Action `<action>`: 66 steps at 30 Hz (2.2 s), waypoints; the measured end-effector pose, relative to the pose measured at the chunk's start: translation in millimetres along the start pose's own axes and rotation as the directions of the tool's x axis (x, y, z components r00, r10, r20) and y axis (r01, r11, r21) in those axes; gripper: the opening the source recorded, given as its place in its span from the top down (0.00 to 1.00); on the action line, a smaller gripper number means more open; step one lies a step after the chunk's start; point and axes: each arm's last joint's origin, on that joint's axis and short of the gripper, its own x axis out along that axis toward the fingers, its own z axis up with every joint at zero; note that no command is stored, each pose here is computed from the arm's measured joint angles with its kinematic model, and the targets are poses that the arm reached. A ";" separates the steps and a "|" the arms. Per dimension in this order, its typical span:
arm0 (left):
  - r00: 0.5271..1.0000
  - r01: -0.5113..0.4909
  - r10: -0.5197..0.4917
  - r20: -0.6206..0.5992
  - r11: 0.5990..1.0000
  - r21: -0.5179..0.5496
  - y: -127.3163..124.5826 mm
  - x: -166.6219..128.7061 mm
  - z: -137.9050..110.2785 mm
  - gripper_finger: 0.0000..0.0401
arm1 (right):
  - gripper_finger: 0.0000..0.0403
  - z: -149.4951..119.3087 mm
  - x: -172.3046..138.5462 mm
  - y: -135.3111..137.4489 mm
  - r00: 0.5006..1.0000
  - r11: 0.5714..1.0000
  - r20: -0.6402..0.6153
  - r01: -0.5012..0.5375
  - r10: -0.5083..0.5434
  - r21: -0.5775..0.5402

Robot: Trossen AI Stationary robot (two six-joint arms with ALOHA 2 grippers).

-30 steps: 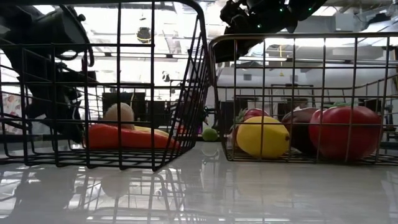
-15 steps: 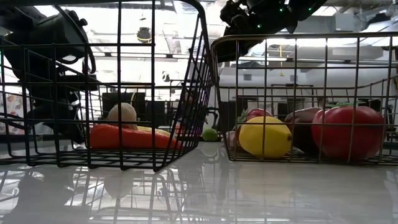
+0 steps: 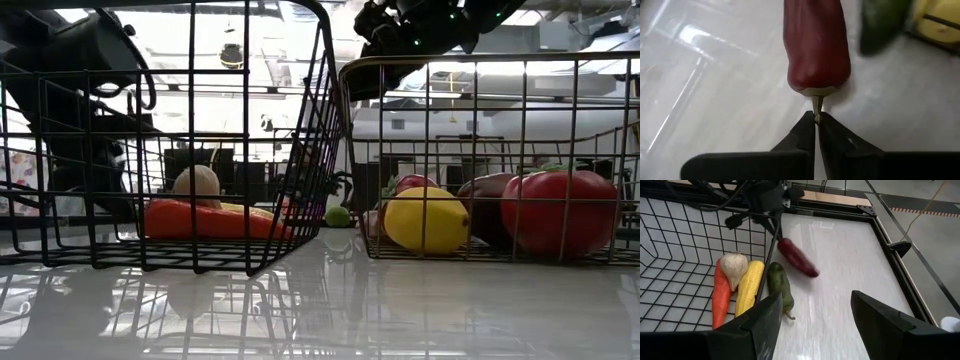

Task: Sort produce into baskets
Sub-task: Put the left red pepper into the left wire basket, then put the top green lime into the right wire basket

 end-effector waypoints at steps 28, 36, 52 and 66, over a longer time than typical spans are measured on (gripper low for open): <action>0.793 0.237 -0.203 0.574 0.971 0.016 9.3 -78.4 13.8 1.00 | 0.34 -0.7 -0.3 -2.9 1.000 1.000 -0.001 0.008 -0.008 0.002; 0.718 0.415 -0.463 0.520 0.884 0.214 -0.1 -86.9 10.8 0.99 | 0.34 -0.3 -0.3 -3.0 1.000 1.000 0.003 0.010 -0.010 0.002; 0.733 0.418 -0.334 0.593 0.908 -0.006 12.5 -100.1 30.4 0.62 | 0.34 -2.5 -1.1 -9.0 1.000 0.999 -0.010 0.026 -0.026 0.030; 0.748 0.182 0.002 0.663 0.961 -0.209 53.5 -91.8 64.4 0.69 | 0.34 -41.8 34.3 -100.5 0.968 0.943 -0.089 0.249 -0.235 0.221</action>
